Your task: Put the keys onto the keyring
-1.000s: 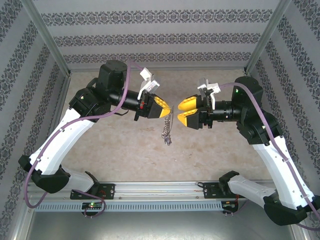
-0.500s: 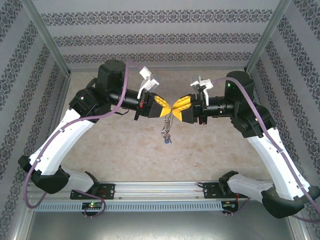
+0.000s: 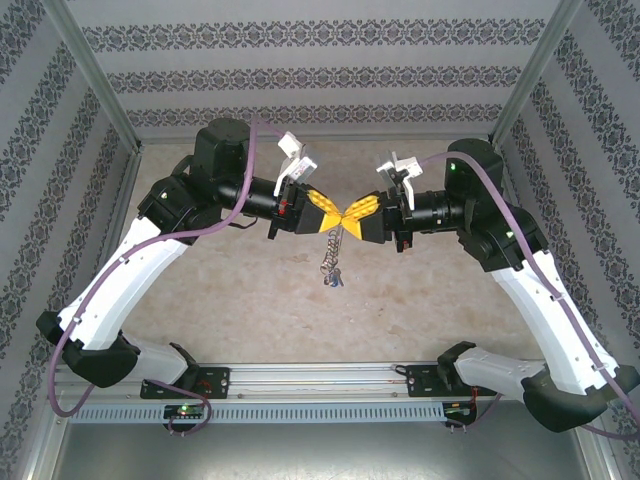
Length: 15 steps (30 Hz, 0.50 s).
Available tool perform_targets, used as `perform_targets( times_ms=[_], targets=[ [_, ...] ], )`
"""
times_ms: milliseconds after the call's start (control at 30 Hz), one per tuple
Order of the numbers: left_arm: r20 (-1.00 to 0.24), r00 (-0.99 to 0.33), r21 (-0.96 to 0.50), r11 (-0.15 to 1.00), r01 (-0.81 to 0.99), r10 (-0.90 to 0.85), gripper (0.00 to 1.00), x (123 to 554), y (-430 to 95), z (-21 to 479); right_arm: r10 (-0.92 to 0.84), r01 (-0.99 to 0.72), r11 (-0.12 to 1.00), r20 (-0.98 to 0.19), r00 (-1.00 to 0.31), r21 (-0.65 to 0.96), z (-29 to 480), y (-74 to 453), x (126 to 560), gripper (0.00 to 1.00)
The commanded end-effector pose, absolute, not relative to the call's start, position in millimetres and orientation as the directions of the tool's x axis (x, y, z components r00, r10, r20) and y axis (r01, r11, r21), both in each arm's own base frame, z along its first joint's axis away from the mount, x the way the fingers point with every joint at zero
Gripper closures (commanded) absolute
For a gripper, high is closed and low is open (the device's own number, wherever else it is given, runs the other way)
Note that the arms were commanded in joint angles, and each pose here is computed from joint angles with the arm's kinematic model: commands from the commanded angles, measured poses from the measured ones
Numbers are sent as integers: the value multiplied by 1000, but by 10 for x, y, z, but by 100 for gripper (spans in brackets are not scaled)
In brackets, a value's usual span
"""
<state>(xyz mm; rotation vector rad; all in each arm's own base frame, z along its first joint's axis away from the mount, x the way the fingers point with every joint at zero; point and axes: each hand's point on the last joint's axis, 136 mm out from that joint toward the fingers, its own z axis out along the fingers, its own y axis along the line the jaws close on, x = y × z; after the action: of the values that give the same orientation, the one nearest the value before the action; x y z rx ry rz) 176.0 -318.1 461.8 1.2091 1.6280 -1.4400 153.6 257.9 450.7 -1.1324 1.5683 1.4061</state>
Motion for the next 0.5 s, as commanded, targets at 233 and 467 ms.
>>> perform_targets(
  times_ms=[233,467],
  targets=[
    [-921,-343,-358,-52,932,186,100,1778,-3203,4724,-112,-964,-31,-959,-260,265,4630,2606,1470,100],
    [-923,-341,-351,-24,936,179,89,1794,-3180,4712,-86,-968,-21,-965,-247,249,4686,2565,1508,100]
  ],
)
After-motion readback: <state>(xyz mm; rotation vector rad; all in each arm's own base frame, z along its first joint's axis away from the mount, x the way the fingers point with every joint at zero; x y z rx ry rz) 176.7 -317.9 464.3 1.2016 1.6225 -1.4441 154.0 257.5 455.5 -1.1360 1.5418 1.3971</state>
